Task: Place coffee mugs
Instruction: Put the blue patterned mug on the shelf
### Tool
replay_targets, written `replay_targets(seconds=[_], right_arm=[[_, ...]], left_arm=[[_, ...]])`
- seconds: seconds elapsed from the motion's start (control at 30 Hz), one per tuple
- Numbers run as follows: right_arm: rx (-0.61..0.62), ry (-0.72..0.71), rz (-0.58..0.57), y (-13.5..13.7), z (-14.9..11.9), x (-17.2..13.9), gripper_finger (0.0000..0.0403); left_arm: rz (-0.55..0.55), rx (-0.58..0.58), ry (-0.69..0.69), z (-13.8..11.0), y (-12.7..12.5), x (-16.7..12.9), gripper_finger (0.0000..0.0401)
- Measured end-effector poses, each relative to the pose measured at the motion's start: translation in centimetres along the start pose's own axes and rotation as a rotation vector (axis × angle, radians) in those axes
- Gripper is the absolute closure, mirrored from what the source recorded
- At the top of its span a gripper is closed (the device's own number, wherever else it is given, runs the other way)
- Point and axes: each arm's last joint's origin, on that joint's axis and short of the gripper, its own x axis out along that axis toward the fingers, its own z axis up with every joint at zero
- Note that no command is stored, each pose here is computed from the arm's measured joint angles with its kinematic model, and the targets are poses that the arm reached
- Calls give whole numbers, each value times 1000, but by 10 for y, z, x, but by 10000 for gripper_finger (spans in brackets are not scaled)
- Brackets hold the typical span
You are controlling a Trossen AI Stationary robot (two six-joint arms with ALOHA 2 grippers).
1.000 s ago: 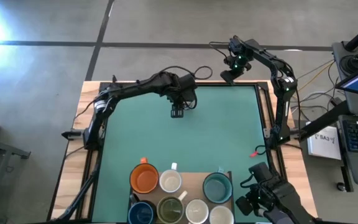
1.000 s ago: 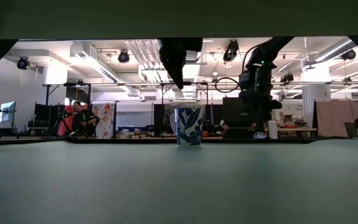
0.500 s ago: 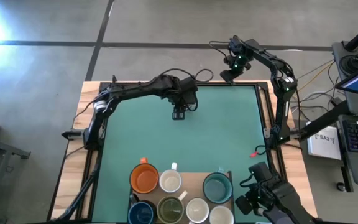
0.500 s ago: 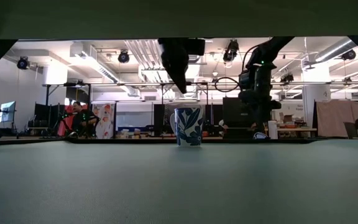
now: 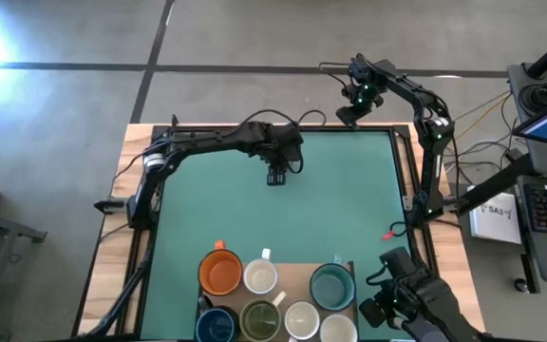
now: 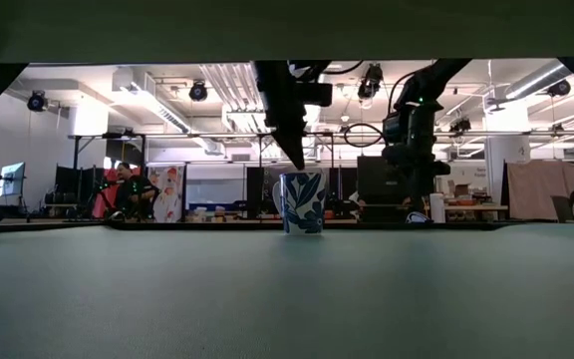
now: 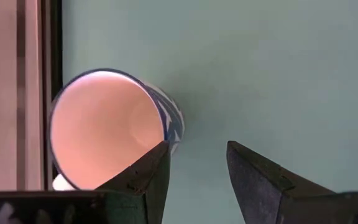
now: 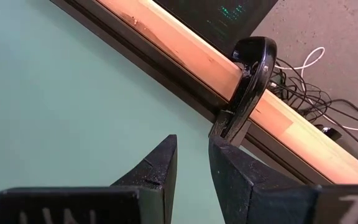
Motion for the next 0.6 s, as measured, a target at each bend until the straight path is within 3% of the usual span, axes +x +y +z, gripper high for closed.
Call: replay_targets(seconds=[0.17, 0.6], right_arm=[[0, 0, 0, 0, 0, 0, 321], [-1, -2, -1, 0, 0, 0, 321]], left_arm=[[47, -20, -6, -1, 0, 8, 259], [48, -38, -6, -4, -2, 20, 271]])
